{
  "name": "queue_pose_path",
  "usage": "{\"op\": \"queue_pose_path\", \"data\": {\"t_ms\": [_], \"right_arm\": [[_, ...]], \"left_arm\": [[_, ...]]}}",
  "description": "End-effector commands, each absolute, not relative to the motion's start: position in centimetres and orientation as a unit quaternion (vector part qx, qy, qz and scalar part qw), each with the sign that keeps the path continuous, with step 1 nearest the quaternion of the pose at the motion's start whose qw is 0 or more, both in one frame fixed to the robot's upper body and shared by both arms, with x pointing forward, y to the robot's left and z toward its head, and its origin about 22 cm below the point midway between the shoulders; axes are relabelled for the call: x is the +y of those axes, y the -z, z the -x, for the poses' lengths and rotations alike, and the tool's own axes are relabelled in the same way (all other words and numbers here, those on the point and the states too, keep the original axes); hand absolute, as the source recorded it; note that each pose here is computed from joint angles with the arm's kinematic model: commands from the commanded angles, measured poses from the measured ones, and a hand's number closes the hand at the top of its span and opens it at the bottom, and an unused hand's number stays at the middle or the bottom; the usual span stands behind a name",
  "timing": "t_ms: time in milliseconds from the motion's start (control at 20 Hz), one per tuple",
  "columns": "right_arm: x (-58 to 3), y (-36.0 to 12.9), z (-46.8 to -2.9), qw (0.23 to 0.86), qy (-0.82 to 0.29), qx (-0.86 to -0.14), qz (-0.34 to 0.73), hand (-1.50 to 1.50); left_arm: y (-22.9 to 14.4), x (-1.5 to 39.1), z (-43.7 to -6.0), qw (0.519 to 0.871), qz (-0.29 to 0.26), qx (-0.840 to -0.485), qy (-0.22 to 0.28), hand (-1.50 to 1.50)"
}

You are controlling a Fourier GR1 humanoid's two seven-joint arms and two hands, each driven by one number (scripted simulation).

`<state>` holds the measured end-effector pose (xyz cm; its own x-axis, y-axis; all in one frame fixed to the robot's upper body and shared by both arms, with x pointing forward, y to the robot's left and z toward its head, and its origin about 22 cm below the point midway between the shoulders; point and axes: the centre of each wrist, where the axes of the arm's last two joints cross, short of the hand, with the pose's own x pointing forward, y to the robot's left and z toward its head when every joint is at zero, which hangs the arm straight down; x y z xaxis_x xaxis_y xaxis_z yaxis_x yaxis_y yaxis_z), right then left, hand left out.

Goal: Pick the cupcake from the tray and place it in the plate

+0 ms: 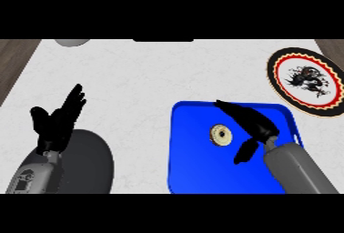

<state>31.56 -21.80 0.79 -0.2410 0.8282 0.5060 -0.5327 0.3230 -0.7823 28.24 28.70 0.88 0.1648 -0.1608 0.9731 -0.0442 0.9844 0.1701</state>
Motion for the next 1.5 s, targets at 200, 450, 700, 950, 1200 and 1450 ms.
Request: {"op": "queue_pose_path", "data": {"t_ms": [200,450,700,950,1200,1450], "right_arm": [[-19.5,0.2,-34.6,0.598,-0.577,-0.536,0.147,-1.5],[-20.4,0.7,-33.4,0.594,-0.608,-0.508,0.14,-1.5],[-18.2,3.4,-31.0,0.549,-0.649,-0.517,0.1,1.5],[-18.2,1.5,-32.6,0.557,-0.625,-0.538,0.097,1.5],[-17.6,1.7,-35.4,0.62,-0.562,-0.527,0.151,1.5],[-16.2,-1.0,-39.6,0.667,-0.467,-0.53,0.237,1.5]], "left_arm": [[-2.0,28.7,-29.3,0.76,-0.082,-0.644,0.032,0.0],[-1.9,29.9,-28.4,0.761,-0.085,-0.642,0.041,0.0],[-2.2,28.0,-28.2,0.76,-0.085,-0.644,0.042,0.0],[-1.2,27.9,-27.8,0.756,-0.086,-0.648,0.035,0.0],[-1.9,27.0,-29.5,0.754,-0.079,-0.651,0.031,0.0],[-0.8,28.0,-27.8,0.758,-0.068,-0.647,0.052,0.0]]}}
